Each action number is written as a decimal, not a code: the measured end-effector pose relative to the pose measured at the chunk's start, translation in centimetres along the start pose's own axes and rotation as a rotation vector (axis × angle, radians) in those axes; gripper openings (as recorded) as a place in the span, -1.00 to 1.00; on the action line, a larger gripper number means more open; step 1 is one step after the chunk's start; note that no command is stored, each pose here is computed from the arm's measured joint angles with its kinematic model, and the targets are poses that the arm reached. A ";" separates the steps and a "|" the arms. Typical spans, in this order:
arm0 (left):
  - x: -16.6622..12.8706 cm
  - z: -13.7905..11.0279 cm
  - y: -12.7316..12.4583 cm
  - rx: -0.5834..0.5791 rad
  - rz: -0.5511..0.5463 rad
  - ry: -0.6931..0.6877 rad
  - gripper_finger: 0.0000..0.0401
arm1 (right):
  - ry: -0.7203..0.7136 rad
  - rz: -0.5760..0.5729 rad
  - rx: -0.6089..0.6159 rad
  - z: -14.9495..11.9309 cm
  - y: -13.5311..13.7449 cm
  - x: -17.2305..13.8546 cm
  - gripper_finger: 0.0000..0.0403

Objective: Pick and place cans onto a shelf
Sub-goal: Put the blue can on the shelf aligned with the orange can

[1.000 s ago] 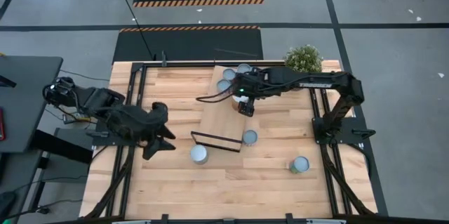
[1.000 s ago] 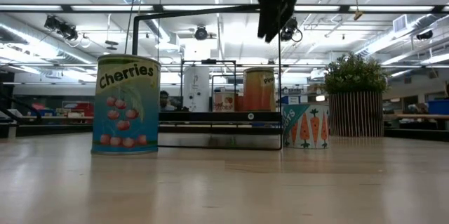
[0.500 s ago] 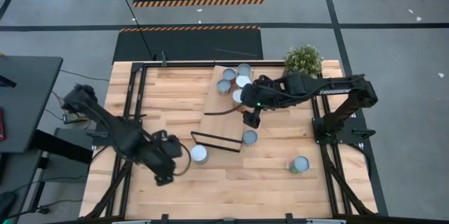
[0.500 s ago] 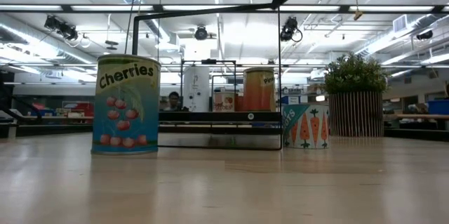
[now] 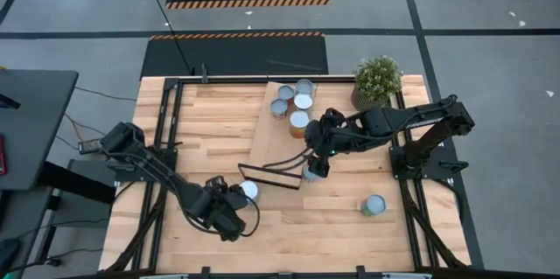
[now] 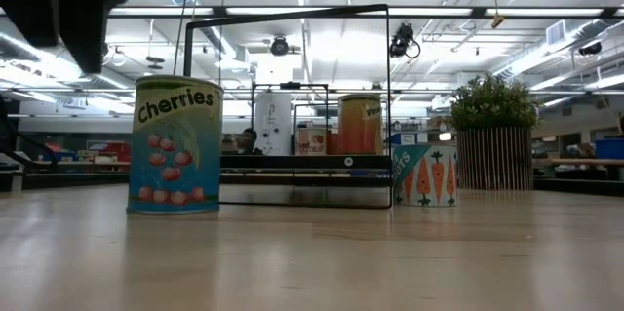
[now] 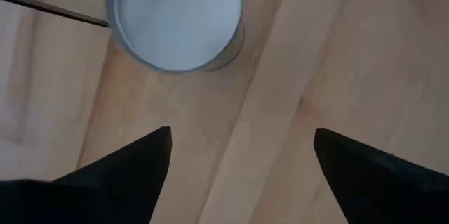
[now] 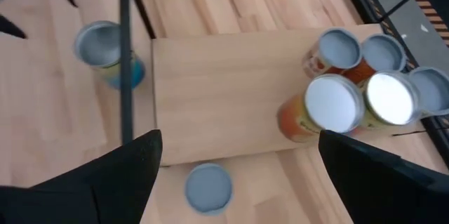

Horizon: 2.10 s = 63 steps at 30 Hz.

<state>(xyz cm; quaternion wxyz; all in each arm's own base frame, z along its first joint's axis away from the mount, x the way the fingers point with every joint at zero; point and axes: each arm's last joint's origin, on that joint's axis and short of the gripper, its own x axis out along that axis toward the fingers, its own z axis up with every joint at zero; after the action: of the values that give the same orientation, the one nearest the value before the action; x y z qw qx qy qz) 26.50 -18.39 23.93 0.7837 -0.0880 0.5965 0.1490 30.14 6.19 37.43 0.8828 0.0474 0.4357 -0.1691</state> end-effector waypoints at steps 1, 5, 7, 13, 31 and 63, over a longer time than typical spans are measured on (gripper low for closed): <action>0.5 -0.1 0.0 -0.010 0.001 0.004 0.78 | 0.000 0.006 -0.002 -0.1 0.2 -0.2 0.94; 2.4 -2.2 0.3 -0.045 -0.038 0.081 0.78 | 0.015 0.022 -0.016 -0.9 1.0 -1.1 0.94; 3.0 -3.6 0.5 -0.069 -0.079 0.133 0.78 | 0.025 0.016 -0.017 -1.4 1.2 -1.5 0.94; 4.5 -5.9 0.8 -0.211 -0.223 0.015 0.78 | 0.039 0.014 -0.008 -2.5 1.9 -2.6 0.94; 6.6 -5.9 1.5 -0.275 -0.030 -0.499 0.78 | 0.029 0.035 0.032 -2.8 2.6 -3.0 0.94; 9.2 -2.7 -0.4 -0.356 -0.104 -0.711 0.78 | -0.002 0.027 0.050 -2.5 2.6 -2.9 0.94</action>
<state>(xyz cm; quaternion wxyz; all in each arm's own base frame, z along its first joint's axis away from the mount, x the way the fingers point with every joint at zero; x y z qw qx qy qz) 26.42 -18.44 14.29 0.9202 -0.1957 0.2477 0.2313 27.56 9.96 38.02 0.8841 0.0750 0.4296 -0.1680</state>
